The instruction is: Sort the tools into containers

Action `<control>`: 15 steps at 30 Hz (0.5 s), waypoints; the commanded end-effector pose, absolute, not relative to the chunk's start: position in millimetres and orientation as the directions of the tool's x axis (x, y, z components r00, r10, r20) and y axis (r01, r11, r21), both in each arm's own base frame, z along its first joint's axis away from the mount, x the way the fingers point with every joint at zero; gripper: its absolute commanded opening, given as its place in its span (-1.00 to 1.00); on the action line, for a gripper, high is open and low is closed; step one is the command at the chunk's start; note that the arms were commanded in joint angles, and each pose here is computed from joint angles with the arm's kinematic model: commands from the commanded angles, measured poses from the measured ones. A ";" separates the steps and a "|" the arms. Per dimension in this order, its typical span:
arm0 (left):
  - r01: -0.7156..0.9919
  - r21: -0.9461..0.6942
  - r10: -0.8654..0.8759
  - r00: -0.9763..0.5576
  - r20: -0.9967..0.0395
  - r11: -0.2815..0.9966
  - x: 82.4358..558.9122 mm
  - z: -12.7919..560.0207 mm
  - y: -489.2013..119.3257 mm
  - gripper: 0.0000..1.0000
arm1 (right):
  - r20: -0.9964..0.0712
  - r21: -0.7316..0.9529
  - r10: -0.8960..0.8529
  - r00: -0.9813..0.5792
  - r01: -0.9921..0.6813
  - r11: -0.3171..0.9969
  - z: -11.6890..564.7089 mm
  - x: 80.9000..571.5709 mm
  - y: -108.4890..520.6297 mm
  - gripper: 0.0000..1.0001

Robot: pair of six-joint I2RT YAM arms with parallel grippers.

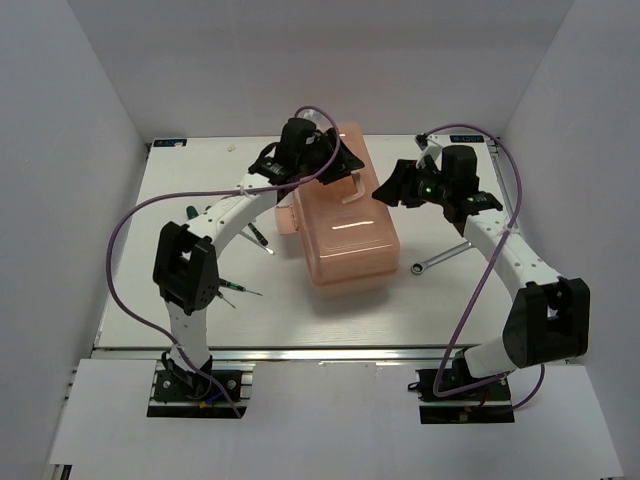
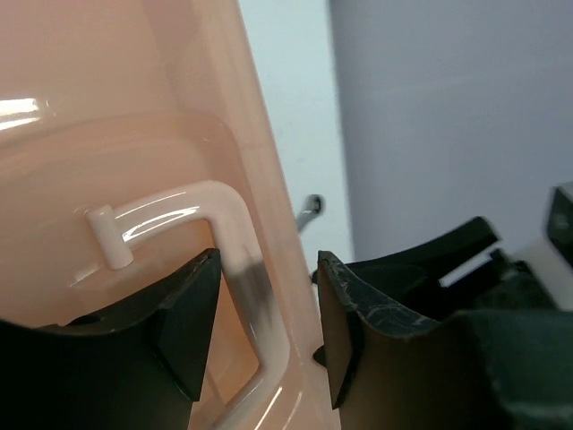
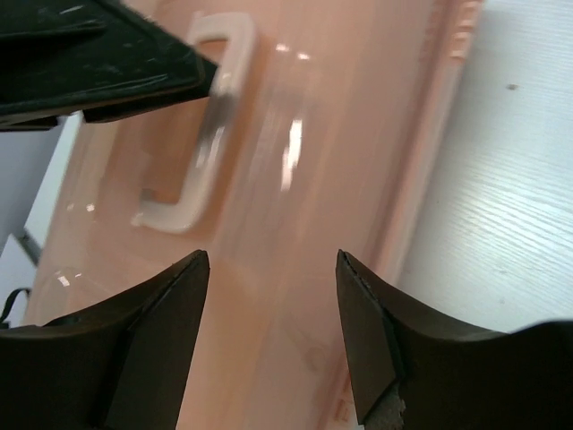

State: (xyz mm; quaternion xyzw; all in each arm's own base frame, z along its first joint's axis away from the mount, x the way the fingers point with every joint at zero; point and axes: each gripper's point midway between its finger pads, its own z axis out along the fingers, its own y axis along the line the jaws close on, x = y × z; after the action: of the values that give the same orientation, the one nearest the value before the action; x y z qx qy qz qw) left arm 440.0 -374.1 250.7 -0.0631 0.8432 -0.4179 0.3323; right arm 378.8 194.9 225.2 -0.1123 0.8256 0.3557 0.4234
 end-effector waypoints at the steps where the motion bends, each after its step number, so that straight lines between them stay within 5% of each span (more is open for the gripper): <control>1: 0.225 -0.879 -0.328 -0.865 -0.379 0.421 403.0 259.5 -399.7 0.15 | -0.818 0.483 0.086 -0.569 -0.598 0.639 262.8 361.2 216.4 0.29; 15: 0.284 -0.928 -0.336 -0.872 -0.355 0.243 395.5 287.3 -390.6 0.14 | -0.853 0.469 0.118 -0.508 -0.649 0.599 305.1 386.4 230.2 0.29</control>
State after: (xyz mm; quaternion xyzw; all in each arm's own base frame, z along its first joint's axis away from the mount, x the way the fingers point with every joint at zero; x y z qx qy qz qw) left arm 420.9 -379.3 264.4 -0.0538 0.7685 -0.5762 0.2728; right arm 378.6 221.6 289.7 -0.1636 0.7799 0.3983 0.4543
